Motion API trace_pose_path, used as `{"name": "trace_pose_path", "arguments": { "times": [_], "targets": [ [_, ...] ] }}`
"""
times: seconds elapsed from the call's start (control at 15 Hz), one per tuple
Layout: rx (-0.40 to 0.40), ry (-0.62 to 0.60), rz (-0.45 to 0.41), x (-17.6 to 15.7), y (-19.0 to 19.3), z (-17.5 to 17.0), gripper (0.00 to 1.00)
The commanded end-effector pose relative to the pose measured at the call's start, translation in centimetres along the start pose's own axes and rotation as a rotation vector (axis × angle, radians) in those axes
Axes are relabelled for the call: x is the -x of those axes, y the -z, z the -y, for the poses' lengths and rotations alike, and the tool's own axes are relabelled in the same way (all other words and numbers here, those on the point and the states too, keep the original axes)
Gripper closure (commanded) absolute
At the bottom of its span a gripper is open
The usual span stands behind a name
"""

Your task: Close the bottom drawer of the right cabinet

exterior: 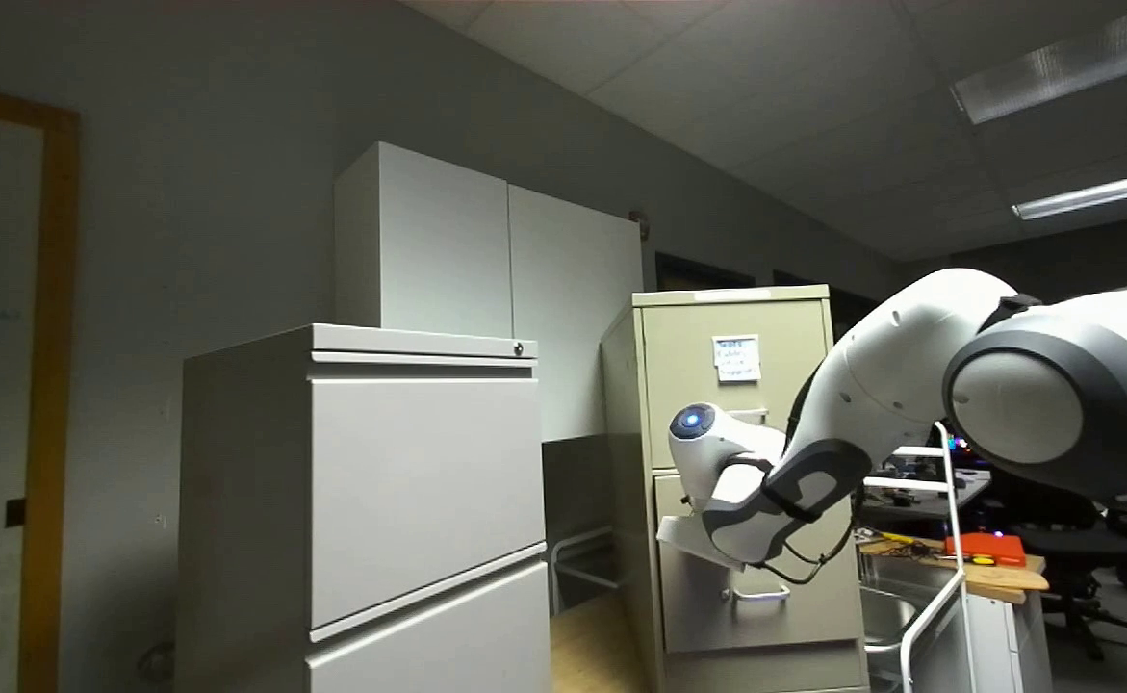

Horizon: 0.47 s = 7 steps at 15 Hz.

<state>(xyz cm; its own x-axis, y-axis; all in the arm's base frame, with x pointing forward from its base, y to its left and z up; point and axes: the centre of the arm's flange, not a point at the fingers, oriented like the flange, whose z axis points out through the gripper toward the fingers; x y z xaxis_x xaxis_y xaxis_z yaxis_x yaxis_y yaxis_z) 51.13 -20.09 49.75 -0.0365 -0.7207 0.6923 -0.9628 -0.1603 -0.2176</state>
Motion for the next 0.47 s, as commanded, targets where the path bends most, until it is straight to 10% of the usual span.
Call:
{"name": "trace_pose_path", "arguments": {
  "times": [0.0, 0.4],
  "targets": [
    [-0.040, -0.043, -0.003, -2.3, -2.8, 6.8, 1.00],
    [0.062, -0.029, -0.050, -1.7, -3.8, 8.5, 1.00]
  ]
}}
